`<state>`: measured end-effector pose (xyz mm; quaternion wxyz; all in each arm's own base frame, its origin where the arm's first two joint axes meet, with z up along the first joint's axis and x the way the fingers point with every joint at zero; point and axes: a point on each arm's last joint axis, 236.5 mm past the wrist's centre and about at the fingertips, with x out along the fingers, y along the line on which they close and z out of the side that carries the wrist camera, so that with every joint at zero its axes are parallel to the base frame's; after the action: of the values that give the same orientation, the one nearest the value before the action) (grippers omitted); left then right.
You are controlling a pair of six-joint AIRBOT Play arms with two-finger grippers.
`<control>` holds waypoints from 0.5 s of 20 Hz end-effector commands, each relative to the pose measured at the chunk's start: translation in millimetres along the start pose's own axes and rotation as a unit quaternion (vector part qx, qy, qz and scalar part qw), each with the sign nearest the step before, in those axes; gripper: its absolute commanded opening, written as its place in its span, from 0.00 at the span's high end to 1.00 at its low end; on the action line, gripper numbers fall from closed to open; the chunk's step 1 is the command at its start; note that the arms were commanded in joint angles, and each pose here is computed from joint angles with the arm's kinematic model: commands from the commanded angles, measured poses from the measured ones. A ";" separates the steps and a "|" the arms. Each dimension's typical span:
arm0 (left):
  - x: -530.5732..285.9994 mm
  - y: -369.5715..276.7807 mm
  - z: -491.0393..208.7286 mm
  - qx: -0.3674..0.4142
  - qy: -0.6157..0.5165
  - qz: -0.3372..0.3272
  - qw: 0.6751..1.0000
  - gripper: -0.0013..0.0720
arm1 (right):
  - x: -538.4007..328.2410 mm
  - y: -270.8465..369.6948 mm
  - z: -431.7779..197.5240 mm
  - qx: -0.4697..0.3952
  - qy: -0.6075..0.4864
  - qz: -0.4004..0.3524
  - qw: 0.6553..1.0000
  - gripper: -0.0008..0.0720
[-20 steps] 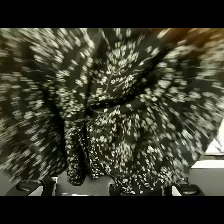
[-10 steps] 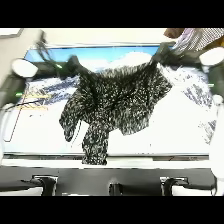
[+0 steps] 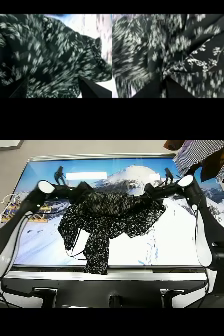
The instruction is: Fold the clothes and pants, and hang the long-sleeved shirts on hangers.
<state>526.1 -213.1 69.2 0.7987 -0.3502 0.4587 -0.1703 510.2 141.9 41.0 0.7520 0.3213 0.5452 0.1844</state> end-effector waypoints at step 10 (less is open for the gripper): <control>-142.4 146.1 7.4 -0.062 -0.025 0.140 0.988 0.00 | 62.7 20.0 -217.1 -0.039 0.181 0.013 0.983 0.24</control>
<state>473.7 -50.4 75.3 0.8152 -0.3278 0.4746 -0.0530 359.6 215.9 -2.4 0.6513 0.2530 0.6623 0.2703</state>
